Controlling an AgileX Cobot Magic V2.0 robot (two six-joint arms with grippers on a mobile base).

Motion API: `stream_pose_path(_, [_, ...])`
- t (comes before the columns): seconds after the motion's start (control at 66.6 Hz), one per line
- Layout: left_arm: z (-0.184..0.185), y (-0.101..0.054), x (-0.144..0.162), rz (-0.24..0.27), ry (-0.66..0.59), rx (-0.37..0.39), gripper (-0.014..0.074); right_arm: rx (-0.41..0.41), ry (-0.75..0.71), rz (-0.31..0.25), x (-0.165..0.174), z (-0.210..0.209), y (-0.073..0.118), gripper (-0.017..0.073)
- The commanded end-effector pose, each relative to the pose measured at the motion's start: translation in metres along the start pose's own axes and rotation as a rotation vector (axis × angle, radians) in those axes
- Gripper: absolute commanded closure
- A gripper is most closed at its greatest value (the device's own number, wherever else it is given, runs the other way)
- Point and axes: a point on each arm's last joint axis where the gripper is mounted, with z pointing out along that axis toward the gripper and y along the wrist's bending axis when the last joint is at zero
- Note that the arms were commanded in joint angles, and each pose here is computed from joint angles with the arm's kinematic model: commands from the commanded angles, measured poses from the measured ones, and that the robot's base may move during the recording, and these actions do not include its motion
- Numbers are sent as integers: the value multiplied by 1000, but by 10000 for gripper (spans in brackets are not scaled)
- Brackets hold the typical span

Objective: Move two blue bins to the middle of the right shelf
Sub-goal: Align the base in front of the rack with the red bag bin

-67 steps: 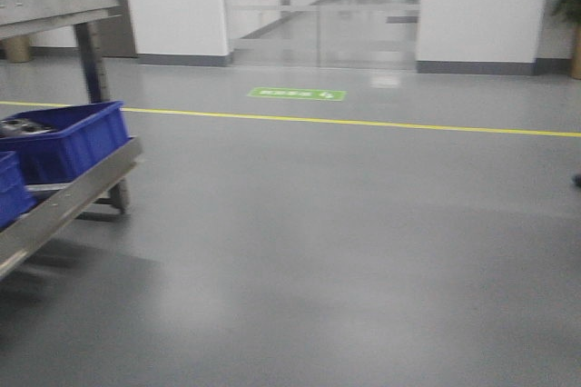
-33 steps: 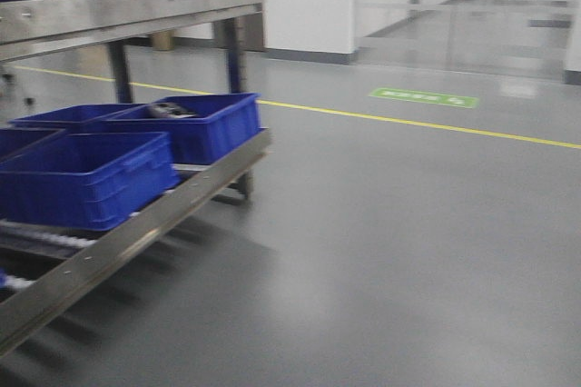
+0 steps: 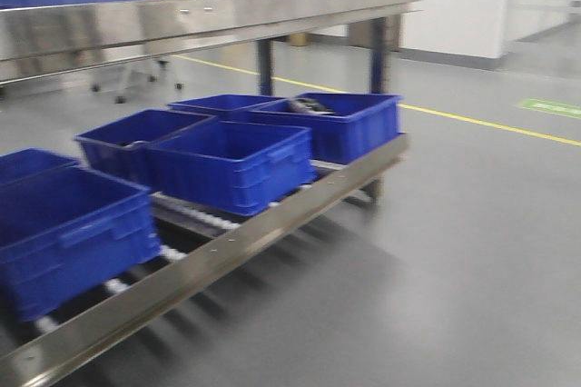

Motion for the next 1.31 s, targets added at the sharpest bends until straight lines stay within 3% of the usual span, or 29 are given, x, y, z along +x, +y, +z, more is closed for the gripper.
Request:
stream_pose_path(0.0, [-19, -9, -12, 17, -100, 65, 704, -38, -135, 9, -15, -14, 7, 713])
stream_pose_path(1.291, [-19, -9, -12, 17, -100, 65, 704, -38, -135, 9, -15, -14, 7, 713])
